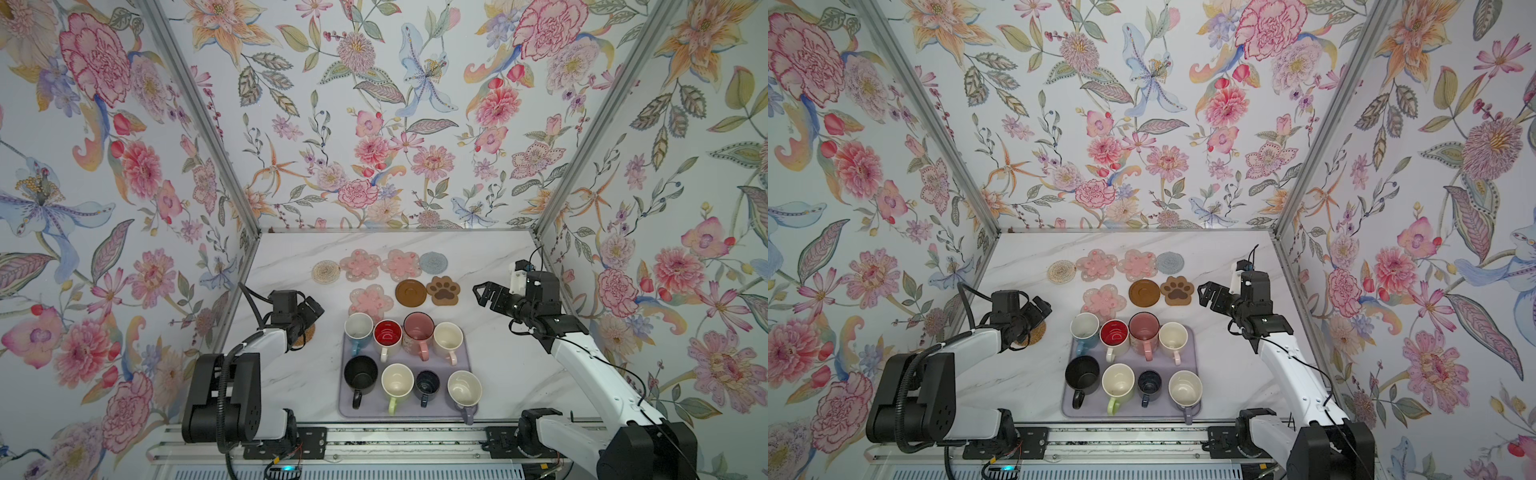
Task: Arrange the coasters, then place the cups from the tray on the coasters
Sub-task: 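Lower the left gripper onto the rattan coaster and push it farther away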
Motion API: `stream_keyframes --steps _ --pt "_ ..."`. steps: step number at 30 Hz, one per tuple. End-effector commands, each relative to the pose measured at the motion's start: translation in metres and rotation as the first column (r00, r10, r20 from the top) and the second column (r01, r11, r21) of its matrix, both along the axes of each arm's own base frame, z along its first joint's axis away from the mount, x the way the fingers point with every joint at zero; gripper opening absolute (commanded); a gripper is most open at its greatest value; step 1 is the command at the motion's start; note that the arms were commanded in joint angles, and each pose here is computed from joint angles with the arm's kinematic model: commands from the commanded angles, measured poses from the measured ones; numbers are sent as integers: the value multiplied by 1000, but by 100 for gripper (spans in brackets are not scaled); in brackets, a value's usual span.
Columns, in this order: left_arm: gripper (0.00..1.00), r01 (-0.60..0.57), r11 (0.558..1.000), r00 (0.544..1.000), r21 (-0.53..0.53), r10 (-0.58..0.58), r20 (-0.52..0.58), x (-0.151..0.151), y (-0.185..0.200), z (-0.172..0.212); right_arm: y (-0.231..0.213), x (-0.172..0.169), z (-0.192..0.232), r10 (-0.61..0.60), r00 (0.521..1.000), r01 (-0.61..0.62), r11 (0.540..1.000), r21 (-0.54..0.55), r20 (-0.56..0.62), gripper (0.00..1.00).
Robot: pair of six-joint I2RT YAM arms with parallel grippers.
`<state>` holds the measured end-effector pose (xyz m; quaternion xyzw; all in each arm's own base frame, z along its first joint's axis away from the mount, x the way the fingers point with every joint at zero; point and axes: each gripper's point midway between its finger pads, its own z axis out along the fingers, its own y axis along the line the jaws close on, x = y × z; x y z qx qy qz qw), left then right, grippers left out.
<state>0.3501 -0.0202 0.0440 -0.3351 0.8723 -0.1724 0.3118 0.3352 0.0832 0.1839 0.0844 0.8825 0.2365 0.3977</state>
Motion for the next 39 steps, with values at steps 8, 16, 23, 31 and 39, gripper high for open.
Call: stream_keyframes --steps 8,16,23,31,39 --pt "99 87 993 993 -80 -93 -70 15 -49 -21 -1 -5 12 -2 1000 2 1000 -9 25 99" --pt "99 134 988 989 -80 -139 -57 45 -68 -21 -2 -8 13 -5 1000 5 1000 -15 24 99" --pt "99 162 982 985 -98 -168 -50 62 -83 -23 -4 -9 13 -13 1000 14 1000 -21 23 99" --pt "99 198 974 979 -106 -202 -31 75 -102 -17 -5 -8 14 -15 1000 15 1000 -22 24 99" --pt "99 205 974 978 -92 -208 -28 78 -107 -16 -6 -10 14 -18 1000 18 999 -26 26 99"
